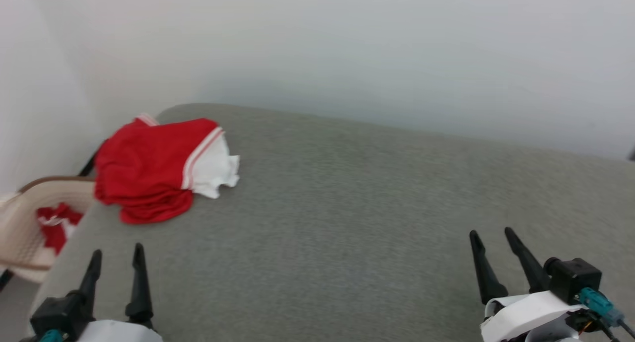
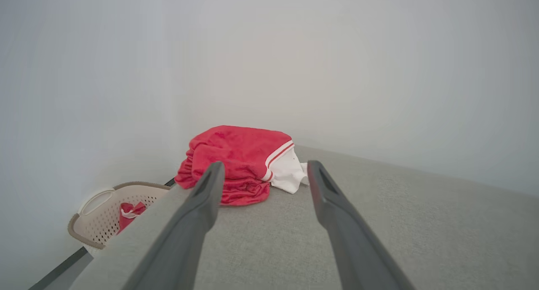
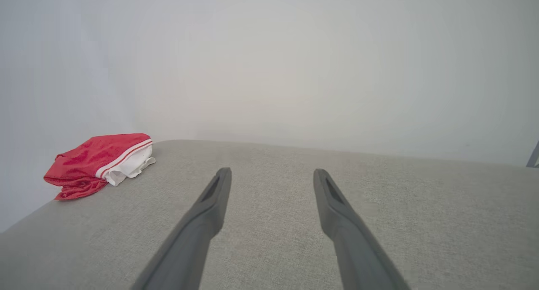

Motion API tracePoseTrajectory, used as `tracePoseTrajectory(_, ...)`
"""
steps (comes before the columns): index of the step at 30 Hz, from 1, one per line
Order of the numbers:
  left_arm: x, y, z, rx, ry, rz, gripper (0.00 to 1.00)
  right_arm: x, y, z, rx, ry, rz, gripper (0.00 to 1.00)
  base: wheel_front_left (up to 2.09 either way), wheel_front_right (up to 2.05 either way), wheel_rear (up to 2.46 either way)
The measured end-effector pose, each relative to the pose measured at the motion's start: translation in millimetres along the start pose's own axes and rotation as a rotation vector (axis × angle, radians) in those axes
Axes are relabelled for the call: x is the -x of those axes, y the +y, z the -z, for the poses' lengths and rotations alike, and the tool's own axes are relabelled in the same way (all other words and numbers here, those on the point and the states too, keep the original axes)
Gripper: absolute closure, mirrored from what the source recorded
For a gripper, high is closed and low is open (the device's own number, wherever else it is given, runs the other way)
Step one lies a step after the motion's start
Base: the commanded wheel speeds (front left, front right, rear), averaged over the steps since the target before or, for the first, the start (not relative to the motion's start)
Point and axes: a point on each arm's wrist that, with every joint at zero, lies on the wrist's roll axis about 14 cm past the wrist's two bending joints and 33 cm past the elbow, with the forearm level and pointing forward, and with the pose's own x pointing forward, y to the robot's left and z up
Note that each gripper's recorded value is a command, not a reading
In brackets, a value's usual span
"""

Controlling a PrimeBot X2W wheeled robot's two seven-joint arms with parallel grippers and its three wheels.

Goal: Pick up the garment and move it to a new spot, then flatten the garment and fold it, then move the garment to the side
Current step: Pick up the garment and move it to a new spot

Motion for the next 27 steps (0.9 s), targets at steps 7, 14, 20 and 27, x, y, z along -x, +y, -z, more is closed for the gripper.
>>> tracePoseTrajectory(7, 28.4, 44.8, -13.4, -0.020, -0.026, -0.123, 0.00, -14.5, 46.2, 7.9, -0.009, 0.025, -0.135, 0.00, 0.00, 0.00, 0.00)
tracePoseTrajectory(14, 55.0, 71.6, -18.9, -0.001, -0.037, -0.206, 0.00, -22.3, 77.4, 10.2, -0.009, 0.032, -0.222, 0.00, 0.00, 0.00, 0.00)
tracePoseTrajectory(20, 50.6, 75.5, -25.0, 0.034, -0.028, -0.199, 0.00, -25.5, 82.8, 11.4, -0.003, 0.038, -0.242, 0.00, 0.00, 0.00, 0.00)
tracePoseTrajectory(27, 5.6, 69.2, -43.9, 0.029, -0.013, -0.124, 0.00, -33.9, 67.0, 9.4, 0.012, 0.039, -0.216, 0.00, 0.00, 0.00, 0.00)
